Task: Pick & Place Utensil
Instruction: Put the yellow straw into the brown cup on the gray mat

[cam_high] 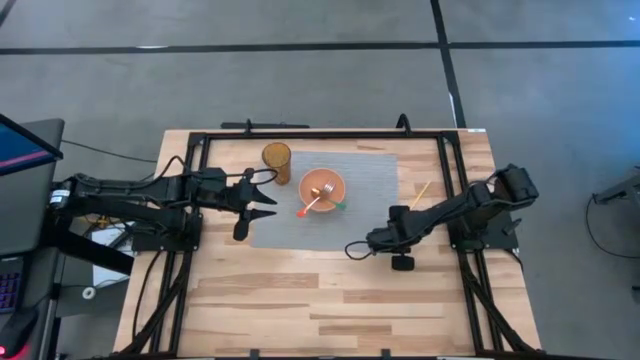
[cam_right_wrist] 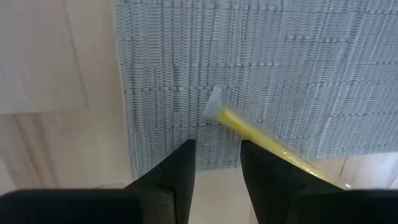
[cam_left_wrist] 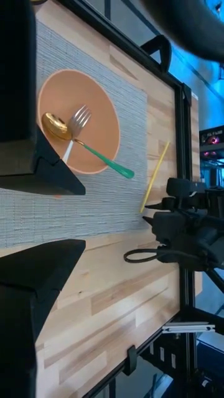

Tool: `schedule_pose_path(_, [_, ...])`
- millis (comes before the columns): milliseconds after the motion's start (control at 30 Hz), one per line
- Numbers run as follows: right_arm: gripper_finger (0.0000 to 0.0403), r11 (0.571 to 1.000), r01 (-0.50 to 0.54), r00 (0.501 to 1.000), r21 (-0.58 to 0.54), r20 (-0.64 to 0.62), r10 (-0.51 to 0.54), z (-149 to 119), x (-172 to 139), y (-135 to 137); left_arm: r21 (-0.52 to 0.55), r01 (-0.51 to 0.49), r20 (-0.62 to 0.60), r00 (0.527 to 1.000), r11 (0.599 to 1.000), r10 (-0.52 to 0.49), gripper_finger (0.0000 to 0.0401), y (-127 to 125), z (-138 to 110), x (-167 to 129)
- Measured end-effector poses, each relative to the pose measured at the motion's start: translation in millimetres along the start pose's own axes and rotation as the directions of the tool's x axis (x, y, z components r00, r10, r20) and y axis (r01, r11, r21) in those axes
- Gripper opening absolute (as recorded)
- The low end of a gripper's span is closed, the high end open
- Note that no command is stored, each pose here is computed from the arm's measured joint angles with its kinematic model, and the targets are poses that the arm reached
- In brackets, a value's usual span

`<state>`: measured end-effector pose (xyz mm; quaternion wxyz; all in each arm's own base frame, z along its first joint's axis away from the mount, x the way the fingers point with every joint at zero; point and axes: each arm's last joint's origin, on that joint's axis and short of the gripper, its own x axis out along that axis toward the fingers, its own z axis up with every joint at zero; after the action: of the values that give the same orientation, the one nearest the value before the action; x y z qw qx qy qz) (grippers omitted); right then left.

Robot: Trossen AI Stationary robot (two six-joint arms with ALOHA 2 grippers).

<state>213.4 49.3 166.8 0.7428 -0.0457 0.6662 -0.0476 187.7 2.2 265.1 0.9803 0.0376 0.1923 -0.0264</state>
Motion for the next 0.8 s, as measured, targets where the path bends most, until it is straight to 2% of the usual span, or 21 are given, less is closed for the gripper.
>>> schedule_pose_path(233, [0.0125, 1.0, 0.015, 0.999, -0.006, -0.041, -0.015, 5, -6, 0, 0.0, 0.0, 0.0, 1.0, 1.0, 0.0, 0.0127, 0, 0, 0])
schedule_pose_path(333, [0.0127, 1.0, 0.016, 1.0, -0.017, -0.019, -0.017, 8, -15, -1, 0.0, 0.0, 0.0, 1.0, 1.0, 0.0, 0.0127, 0, 0, 0])
schedule_pose_path(567, [0.0127, 0.986, 0.039, 0.999, -0.163, -0.015, -0.042, 11, -13, -2, 0.0, 0.0, 0.0, 1.0, 1.0, 0.0, 0.0127, 0, 0, 0])
schedule_pose_path(800, [0.0127, 0.966, 0.076, 0.995, -0.248, -0.04, -0.088, 19, 3, -1, 0.0, 0.0, -0.001, 1.0, 1.0, 0.0, 0.0127, 0, 0, 0])
